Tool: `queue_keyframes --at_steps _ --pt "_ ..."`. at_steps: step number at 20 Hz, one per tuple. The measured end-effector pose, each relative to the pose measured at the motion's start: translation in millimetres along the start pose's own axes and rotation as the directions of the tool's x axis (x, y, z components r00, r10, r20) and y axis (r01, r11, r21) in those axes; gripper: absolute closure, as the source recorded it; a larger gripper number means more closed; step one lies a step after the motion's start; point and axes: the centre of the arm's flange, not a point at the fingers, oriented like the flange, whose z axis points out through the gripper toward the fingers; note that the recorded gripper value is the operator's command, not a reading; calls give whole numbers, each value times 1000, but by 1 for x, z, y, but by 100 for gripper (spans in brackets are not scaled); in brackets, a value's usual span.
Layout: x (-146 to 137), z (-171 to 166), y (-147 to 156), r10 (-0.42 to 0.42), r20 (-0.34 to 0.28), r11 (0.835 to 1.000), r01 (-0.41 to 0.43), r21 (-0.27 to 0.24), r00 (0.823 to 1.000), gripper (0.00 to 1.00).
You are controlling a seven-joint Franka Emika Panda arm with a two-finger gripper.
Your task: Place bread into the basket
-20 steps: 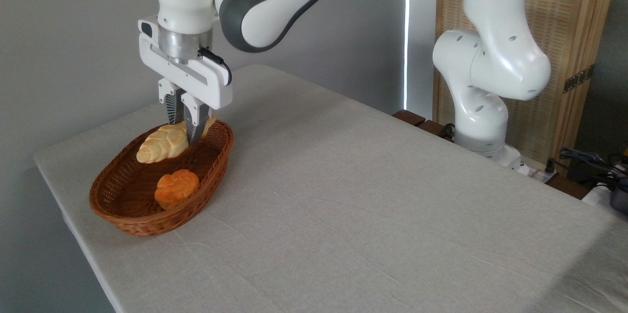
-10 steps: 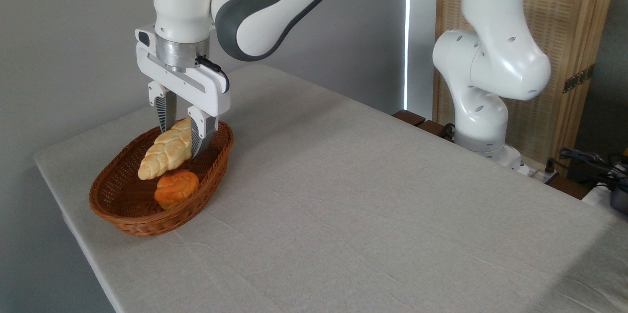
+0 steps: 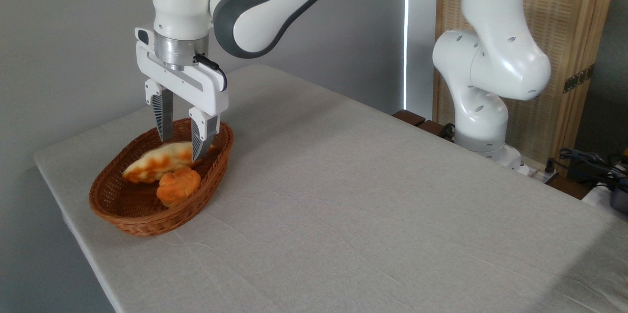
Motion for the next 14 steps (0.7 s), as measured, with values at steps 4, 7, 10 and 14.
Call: queue_keyframes --at_steps 4,7,10,14 --pt "0 -1 -2 -2 7 1000 2 2 1000 0" --pt "-5 -11 -9 52 108 998 -57 41 993 0" --pt "-17 -26 -33 150 250 982 -174 78 957 0" --pt "-42 -39 -80 239 365 964 -264 21 900 0"
